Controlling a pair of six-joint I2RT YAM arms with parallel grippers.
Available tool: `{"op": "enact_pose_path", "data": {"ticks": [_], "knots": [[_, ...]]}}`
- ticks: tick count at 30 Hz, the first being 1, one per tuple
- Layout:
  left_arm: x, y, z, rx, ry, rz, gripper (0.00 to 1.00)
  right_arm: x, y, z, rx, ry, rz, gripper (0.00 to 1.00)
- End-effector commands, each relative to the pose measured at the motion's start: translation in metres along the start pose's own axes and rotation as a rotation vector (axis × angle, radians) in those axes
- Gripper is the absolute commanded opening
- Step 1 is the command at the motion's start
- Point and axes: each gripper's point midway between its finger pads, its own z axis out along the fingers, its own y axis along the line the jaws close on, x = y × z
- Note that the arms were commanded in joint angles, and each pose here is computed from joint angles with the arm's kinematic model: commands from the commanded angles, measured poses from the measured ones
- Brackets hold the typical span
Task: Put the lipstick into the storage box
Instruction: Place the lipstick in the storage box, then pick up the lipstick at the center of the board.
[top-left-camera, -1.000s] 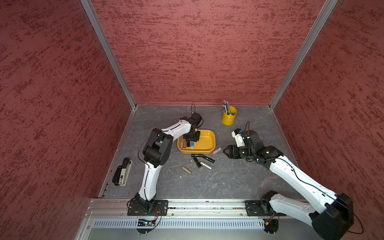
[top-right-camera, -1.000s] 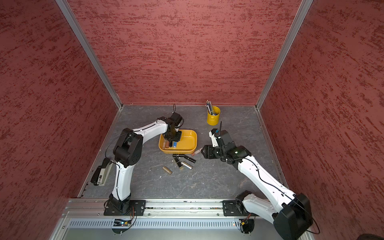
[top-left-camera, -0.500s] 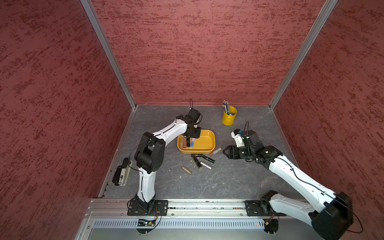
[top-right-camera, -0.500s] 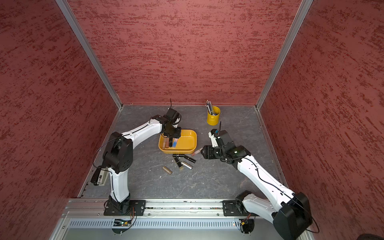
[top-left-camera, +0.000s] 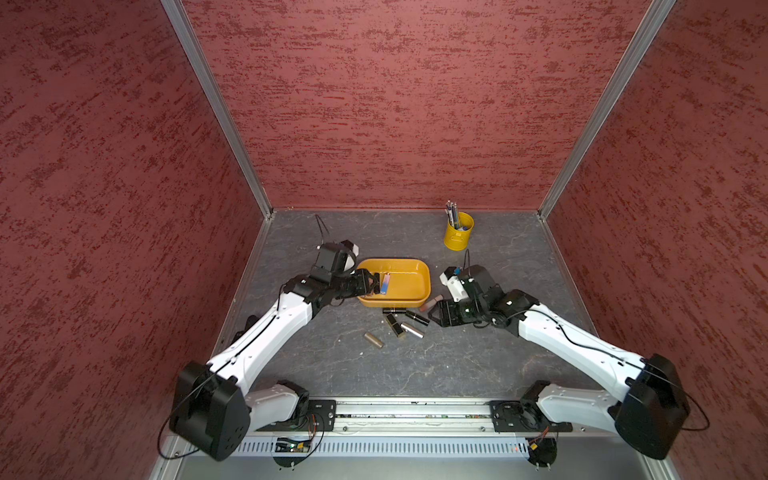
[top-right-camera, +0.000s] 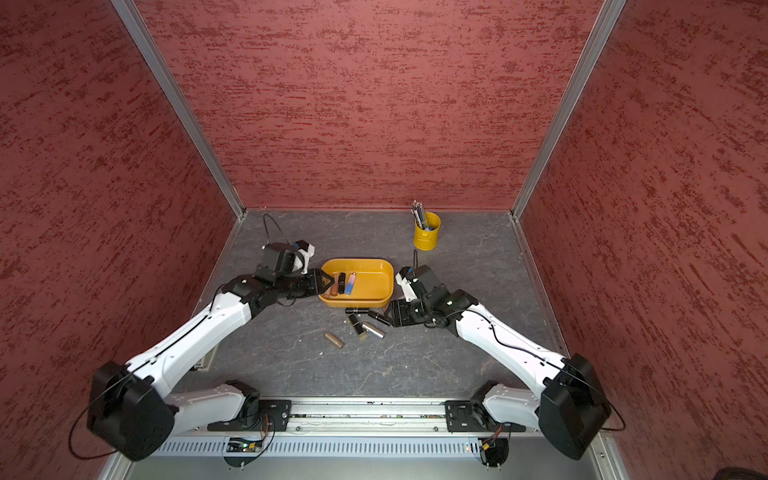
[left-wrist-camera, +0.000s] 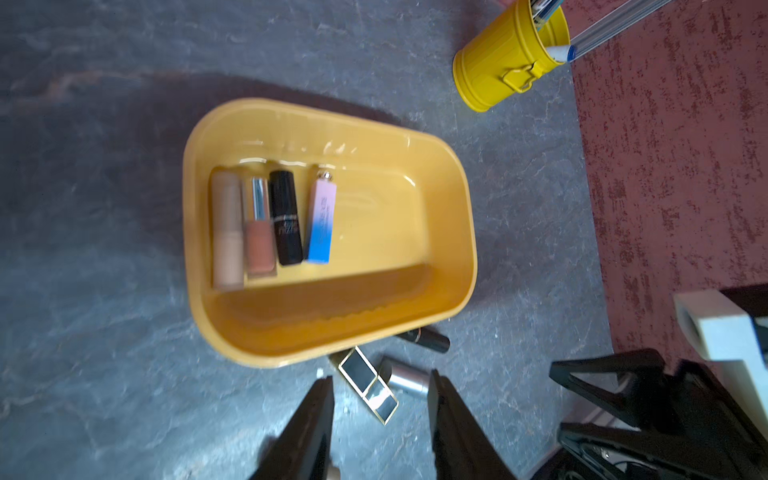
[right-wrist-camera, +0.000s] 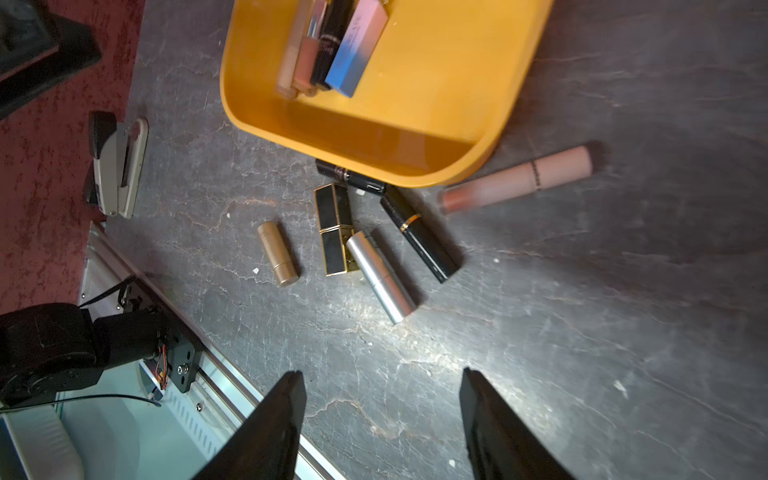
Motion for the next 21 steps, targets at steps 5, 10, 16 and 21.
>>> {"op": "enact_pose_path", "data": {"ticks": [5,10,16,21], "knots": [[0.022,0.013,-0.048,0.055,-0.111,-0.11,0.44,0.0,0.066,0.045,-0.044,0.056,-0.149,0.63],[0.035,0.03,-0.062,0.029,-0.158,-0.157,0.46,0.02,0.099,0.086,0.003,0.158,-0.294,0.63],[0.044,0.048,-0.08,-0.026,-0.23,-0.197,0.47,0.032,0.112,0.12,0.061,0.224,-0.382,0.62],[0.048,0.054,-0.094,-0.049,-0.258,-0.197,0.49,0.036,0.107,0.137,0.124,0.258,-0.422,0.59]]}}
